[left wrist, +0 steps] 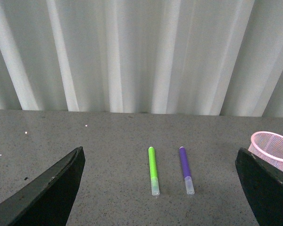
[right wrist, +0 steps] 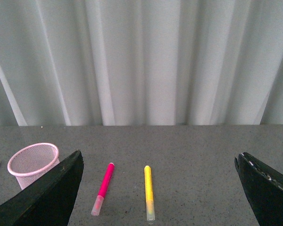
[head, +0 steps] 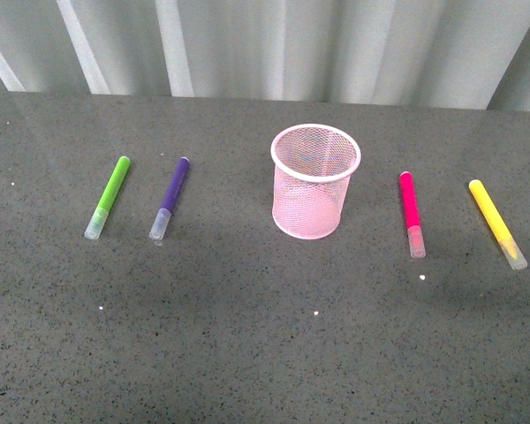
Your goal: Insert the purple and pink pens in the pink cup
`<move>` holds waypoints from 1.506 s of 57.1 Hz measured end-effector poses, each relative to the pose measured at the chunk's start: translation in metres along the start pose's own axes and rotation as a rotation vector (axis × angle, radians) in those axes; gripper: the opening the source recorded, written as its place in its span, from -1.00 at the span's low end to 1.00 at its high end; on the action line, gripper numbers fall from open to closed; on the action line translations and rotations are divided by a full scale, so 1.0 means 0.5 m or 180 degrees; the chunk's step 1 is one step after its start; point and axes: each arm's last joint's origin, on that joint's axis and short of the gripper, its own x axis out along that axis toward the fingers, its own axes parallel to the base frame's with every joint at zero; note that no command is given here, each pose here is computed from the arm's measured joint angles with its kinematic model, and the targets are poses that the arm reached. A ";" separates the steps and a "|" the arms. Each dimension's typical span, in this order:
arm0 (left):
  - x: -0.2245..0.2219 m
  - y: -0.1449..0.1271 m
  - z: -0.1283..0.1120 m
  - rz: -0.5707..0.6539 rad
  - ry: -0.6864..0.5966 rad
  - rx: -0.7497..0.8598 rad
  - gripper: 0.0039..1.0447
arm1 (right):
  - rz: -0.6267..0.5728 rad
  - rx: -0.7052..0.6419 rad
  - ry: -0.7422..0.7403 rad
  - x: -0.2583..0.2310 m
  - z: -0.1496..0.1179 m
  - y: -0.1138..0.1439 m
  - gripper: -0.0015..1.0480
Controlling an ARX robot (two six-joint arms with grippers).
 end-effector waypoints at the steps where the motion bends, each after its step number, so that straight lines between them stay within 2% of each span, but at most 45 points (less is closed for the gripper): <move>1: 0.000 0.000 0.000 0.0000 0.0000 0.0000 0.87 | 0.0000 0.0000 0.0000 0.000 0.000 0.000 0.86; 54: 0.000 0.000 0.000 0.0000 0.0000 0.0000 0.87 | 0.0000 0.0000 0.0000 0.000 0.000 0.000 0.86; 57: 0.001 -0.001 -0.003 0.0031 0.0367 -0.0103 0.87 | -0.0001 0.0000 0.0000 0.000 0.000 0.000 0.86; 59: 0.002 -0.003 -0.001 0.0045 0.0815 -0.0183 0.87 | 0.0000 0.0000 0.0000 0.000 0.000 0.000 0.86; 63: 0.004 -0.005 0.007 0.0077 0.1239 -0.0258 0.87 | 0.0000 0.0001 -0.0001 0.000 0.000 0.000 0.86; 67: 0.007 -0.013 0.041 0.0160 0.1238 -0.0196 0.87 | 0.0000 0.0000 0.0001 0.000 0.000 0.000 0.86; 74: 0.051 -0.037 0.128 0.0063 0.0767 -0.0169 0.87 | 0.0002 0.0000 0.0000 0.000 0.000 0.000 0.86; 80: 0.142 -0.072 0.193 -0.0130 0.0602 -0.0160 0.87 | 0.0000 0.0000 0.0000 0.000 0.000 0.000 0.86; 86: 0.265 -0.116 0.226 -0.0184 0.0801 -0.0061 0.87 | 0.0001 0.0000 0.0000 0.000 0.000 0.000 0.86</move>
